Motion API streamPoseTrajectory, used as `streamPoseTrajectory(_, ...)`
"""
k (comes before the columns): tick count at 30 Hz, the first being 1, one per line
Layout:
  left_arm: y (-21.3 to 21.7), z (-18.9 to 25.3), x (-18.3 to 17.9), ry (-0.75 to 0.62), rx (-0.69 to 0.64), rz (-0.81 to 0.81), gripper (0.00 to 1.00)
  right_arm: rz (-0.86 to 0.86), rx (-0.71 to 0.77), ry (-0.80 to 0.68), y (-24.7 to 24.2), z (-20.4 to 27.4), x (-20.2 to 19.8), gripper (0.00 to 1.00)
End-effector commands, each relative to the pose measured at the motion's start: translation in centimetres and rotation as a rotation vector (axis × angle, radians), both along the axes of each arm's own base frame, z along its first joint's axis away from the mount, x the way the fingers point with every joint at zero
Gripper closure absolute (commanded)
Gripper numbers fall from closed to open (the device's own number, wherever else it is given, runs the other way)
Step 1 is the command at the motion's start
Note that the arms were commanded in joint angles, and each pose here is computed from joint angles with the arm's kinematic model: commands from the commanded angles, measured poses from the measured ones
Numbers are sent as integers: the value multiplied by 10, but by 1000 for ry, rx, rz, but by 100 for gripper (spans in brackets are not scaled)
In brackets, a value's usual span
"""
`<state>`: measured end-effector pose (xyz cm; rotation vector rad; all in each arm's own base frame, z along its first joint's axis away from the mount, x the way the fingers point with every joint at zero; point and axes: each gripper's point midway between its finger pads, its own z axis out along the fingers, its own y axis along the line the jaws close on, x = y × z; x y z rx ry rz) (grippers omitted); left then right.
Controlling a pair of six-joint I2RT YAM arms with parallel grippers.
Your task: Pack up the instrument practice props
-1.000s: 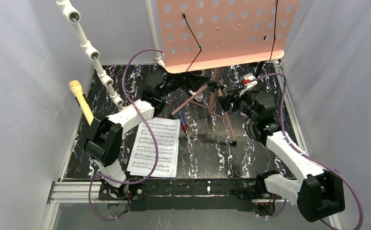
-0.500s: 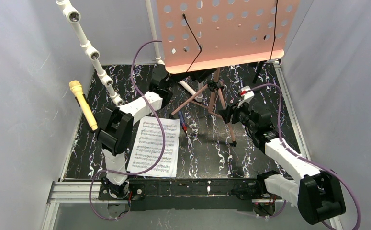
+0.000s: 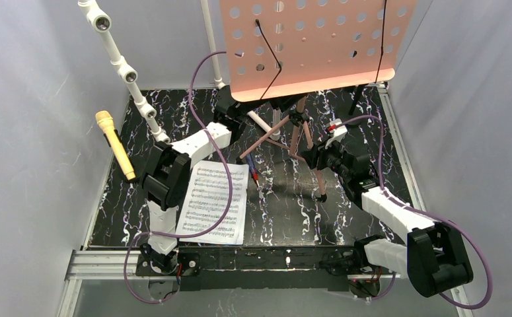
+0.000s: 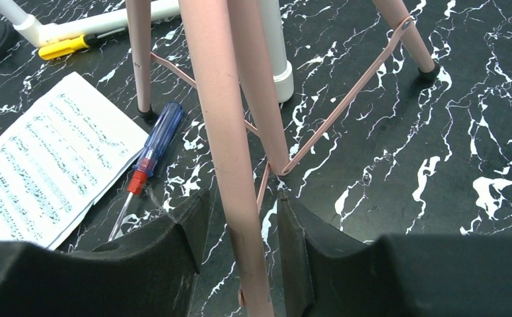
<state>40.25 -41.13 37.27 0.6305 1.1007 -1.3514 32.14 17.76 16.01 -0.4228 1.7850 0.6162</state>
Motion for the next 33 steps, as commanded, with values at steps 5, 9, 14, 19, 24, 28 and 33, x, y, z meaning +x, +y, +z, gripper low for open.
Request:
streamPoseTrajectory(5,-6,22,0,-113,-34,23,40,34,40,-54,8,11,3,58)
streamPoseTrajectory(9,-11,26,-2,-129,-39,11,63,52,51,-69,12,19,6,75)
streamPoseTrajectory(14,-15,33,-14,-158,-39,-9,92,63,82,-118,16,41,10,95)
streamPoseTrajectory(19,-15,40,-27,-179,-42,-14,100,61,107,-181,18,69,18,99)
streamPoseTrajectory(24,-20,40,-39,-176,-40,-35,100,49,120,-251,19,97,26,99)
streamPoseTrajectory(28,-23,45,-50,-176,-48,-47,100,48,140,-308,20,121,31,99)
streamPoseTrajectory(33,-21,54,-57,-181,-62,-53,100,29,161,-390,16,155,31,99)
